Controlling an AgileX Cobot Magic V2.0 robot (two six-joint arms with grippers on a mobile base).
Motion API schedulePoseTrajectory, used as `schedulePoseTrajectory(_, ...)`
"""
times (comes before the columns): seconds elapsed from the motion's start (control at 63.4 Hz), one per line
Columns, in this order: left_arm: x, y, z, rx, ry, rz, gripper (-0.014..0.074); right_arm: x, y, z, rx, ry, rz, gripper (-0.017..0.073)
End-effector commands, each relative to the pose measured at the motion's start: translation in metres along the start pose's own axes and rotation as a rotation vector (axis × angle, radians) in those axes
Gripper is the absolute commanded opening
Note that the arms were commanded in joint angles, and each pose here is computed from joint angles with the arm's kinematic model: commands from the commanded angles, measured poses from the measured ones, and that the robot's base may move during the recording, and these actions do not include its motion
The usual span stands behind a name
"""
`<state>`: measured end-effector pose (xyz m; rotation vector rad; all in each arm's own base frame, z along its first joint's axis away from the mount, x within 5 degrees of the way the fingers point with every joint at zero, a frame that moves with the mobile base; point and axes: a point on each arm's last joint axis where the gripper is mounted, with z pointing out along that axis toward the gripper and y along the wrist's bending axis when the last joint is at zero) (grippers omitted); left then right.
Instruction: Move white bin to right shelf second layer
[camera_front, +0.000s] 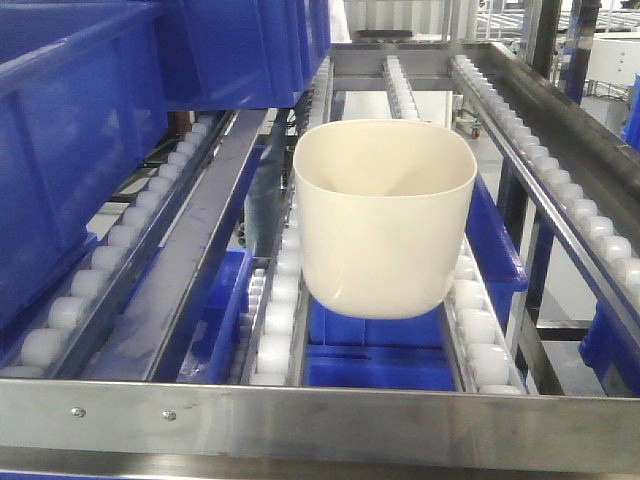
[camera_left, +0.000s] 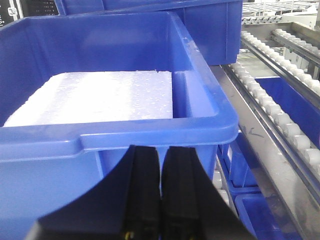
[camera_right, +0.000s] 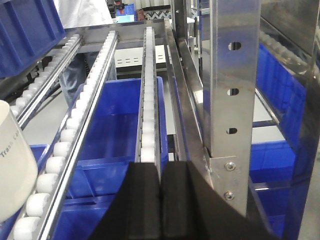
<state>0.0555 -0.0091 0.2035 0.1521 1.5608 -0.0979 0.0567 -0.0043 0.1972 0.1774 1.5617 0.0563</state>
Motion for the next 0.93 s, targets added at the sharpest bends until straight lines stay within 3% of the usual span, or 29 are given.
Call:
schedulePoseTrajectory(0.0,0.0041,0.0001,0.0002,-0.002,-0.061,-0.009,0.0085,-0.0157,0.0017,-0.003,-0.01,-0.136,-0.023,0.0056)
schedulePoseTrajectory(0.915,0.0041,0.0001,0.0002,-0.002,-0.061,-0.009,0.0085,-0.0136,0.0015,-0.0027,-0.007,-0.112,-0.023,0.0056)
